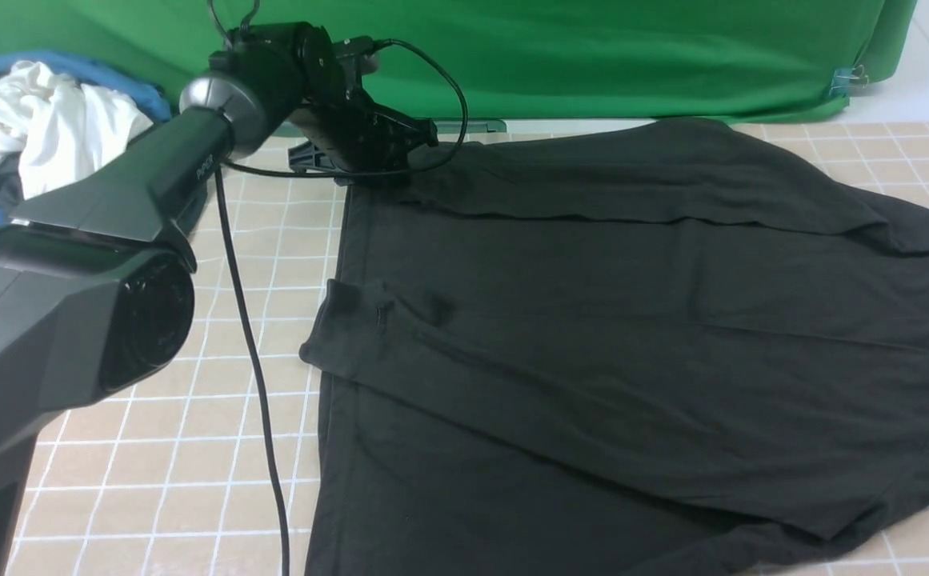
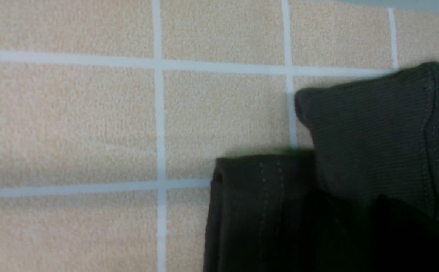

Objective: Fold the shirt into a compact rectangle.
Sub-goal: 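Grab the top left corner of the dark shirt with the left gripper, then fold the left side of the dark shirt inward over its body with the left gripper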

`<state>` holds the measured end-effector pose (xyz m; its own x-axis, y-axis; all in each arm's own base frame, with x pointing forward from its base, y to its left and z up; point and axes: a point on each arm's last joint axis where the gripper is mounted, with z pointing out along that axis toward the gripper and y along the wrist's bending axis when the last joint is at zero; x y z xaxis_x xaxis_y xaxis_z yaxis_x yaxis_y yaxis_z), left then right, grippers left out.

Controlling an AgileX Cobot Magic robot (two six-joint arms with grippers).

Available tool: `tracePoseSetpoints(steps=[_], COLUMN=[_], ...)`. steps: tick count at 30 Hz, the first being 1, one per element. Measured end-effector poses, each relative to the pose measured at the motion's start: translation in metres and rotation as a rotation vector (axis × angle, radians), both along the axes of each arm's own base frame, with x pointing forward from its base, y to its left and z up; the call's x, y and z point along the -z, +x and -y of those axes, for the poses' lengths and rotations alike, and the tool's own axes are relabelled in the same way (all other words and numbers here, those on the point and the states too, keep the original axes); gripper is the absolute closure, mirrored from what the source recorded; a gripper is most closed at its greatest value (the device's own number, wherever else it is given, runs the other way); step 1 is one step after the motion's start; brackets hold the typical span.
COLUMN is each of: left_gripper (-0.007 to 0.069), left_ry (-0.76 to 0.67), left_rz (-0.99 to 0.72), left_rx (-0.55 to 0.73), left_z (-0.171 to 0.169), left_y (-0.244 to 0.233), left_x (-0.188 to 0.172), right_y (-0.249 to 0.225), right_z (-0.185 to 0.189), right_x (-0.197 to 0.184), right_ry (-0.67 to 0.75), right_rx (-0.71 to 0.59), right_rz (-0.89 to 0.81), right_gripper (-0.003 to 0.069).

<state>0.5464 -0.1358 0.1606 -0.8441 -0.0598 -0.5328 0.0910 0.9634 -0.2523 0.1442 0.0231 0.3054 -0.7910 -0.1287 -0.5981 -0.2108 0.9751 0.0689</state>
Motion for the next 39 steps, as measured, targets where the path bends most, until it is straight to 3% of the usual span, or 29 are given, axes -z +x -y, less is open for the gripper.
tracePoseSetpoints(steps=[3,6,15,21,25,34,39], left_gripper=[0.059,0.0596,0.0596,0.0596,0.0596,0.0595,0.0594], left_ry=[-0.076,-0.123,-0.317,-0.443,-0.435,-0.258,-0.231], left_rz=[-0.038,-0.03,-0.09,-0.089,-0.122,-0.358,-0.46], left_rx=[-0.015,-0.004,-0.037,-0.08,-0.064,-0.133,-0.174], left_z=[0.004,0.008,0.013,0.015,0.02,0.004,-0.003], left_y=[-0.002,-0.006,-0.054,-0.082,-0.109,-0.17,-0.184], left_x=[-0.006,-0.03,-0.157,-0.207,-0.221,-0.174,-0.151], right_y=[0.0,0.0,0.001,0.0,0.0,0.0,0.0], right_z=[0.0,0.0,0.0,0.0,0.001,0.002,0.002], right_x=[0.0,0.0,0.0,0.0,0.001,0.001,0.001], right_ry=[0.0,0.0,0.001,-0.007,-0.019,-0.024,-0.024], right_rx=[0.0,0.0,0.002,-0.001,-0.001,-0.001,-0.001], right_rz=[0.0,0.0,0.007,-0.005,-0.005,-0.003,-0.003], right_gripper=[0.054,0.0538,0.0536,0.0571,0.0629,0.0629,0.0629])
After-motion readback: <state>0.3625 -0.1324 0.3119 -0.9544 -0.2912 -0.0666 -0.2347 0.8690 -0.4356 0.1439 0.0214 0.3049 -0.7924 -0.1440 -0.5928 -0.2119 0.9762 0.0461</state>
